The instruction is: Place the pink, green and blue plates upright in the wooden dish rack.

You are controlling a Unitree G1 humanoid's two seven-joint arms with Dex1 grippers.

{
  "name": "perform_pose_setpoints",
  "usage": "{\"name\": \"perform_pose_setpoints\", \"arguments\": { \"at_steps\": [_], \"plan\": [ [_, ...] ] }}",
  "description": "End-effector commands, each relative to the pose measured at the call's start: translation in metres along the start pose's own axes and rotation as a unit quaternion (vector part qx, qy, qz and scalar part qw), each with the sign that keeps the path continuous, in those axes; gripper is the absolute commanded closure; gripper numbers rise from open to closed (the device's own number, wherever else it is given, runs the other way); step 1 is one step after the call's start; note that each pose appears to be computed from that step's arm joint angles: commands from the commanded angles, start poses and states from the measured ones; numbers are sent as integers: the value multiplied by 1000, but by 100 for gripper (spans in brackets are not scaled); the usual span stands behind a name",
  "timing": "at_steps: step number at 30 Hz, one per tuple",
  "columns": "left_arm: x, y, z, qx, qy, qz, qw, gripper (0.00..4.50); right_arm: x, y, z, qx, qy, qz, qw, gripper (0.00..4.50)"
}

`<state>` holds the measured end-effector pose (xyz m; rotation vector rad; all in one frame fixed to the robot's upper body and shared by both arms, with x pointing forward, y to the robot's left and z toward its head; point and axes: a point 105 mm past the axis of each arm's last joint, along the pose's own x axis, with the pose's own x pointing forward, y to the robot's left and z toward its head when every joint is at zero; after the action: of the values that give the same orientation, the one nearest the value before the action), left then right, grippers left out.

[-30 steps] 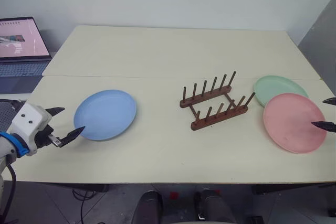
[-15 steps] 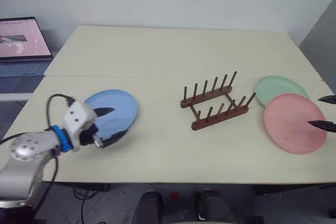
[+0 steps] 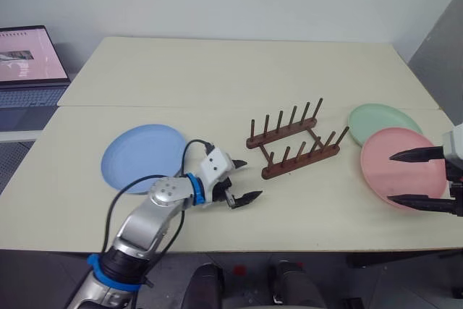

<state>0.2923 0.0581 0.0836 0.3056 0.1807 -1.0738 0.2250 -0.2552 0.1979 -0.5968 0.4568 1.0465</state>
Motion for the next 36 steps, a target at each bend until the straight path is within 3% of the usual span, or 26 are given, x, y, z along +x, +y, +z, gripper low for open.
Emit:
{"name": "perform_pose_setpoints", "arguments": {
  "at_steps": [1, 10, 21, 30, 36],
  "plan": [
    [19, 3, 6, 20, -19, 18, 999, 0, -1, 2, 8, -11, -10, -3, 1000, 5],
    [52, -4, 1, 18, -28, 16, 999, 0, 5, 7, 8, -11, -11, 5, 1000, 5],
    [62, -7, 3, 20, -47, 5, 999, 340, 5, 11, 6, -1, -13, -6, 1000, 0],
    [43, -13, 12, 70, -59, -86, 992, 347, 6, 27, 0, 12, -6, -5, 1000, 0],
    [37, -7, 7, 102, -33, -135, 985, 347, 4, 37, -4, 27, -5, -17, 999, 0]
  ]
}}
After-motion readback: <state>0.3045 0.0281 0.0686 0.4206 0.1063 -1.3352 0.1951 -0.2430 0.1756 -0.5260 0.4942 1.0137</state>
